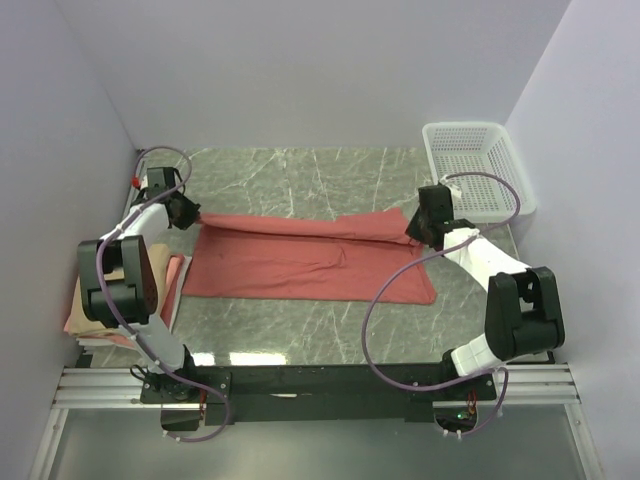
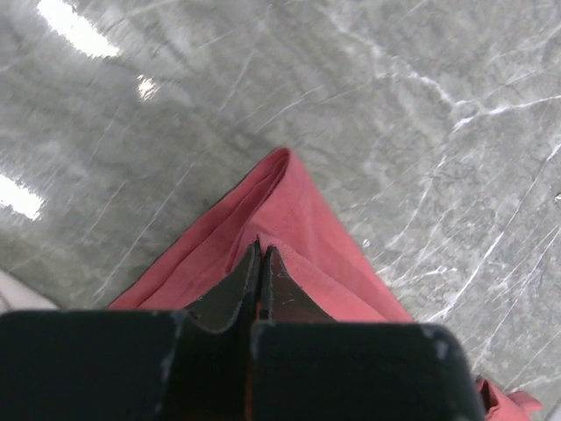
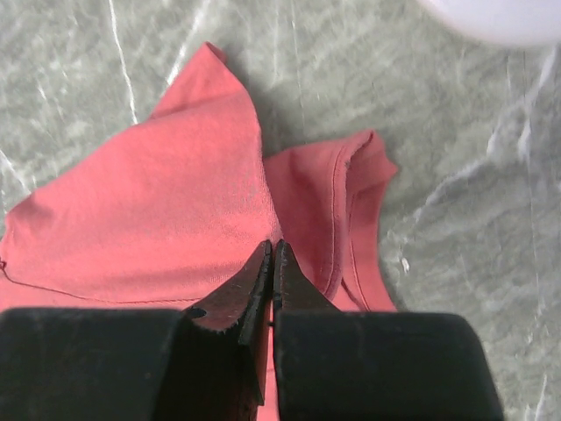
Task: Fold and stack the t-shirts
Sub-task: Fold the tshirt
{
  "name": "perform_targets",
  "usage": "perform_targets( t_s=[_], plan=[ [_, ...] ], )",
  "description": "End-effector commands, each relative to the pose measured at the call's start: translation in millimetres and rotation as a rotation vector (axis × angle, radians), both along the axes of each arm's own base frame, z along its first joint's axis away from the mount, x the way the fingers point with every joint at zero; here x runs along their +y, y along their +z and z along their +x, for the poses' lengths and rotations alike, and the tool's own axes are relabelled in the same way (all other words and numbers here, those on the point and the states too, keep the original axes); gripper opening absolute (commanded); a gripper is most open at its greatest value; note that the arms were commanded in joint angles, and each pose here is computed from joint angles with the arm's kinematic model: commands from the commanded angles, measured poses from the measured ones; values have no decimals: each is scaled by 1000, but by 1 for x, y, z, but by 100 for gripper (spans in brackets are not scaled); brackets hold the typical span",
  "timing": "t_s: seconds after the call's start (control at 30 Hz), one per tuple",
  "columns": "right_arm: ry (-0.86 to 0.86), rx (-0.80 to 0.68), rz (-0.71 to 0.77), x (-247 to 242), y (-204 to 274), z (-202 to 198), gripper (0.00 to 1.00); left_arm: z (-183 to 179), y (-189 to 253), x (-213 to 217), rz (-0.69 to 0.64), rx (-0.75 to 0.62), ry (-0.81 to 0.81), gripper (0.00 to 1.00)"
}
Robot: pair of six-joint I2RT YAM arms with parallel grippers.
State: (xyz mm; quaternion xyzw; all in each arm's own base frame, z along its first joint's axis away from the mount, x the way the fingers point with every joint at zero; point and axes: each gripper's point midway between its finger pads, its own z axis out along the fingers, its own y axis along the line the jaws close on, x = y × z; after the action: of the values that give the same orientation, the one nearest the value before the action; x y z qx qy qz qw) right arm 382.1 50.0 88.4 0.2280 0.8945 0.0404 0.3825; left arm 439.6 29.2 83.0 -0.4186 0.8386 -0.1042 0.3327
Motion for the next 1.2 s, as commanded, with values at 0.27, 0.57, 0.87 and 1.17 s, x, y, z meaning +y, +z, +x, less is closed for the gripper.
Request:
perform_targets(
  t_s=[0.27, 0.57, 0.87, 1.17],
  plan=[
    [-7, -34, 21, 4, -7, -21, 0, -19, 4, 2, -59, -41, 56, 10],
    [86, -113, 96, 22, 23, -26, 64, -31, 45, 8, -47, -168, 109, 62],
    [142, -16, 35, 40, 22, 43, 66, -8, 46, -24, -62, -144, 29, 56],
    [150, 79, -19, 37, -4, 89, 65, 4, 20, -59, -87, -98, -40, 53]
  ],
)
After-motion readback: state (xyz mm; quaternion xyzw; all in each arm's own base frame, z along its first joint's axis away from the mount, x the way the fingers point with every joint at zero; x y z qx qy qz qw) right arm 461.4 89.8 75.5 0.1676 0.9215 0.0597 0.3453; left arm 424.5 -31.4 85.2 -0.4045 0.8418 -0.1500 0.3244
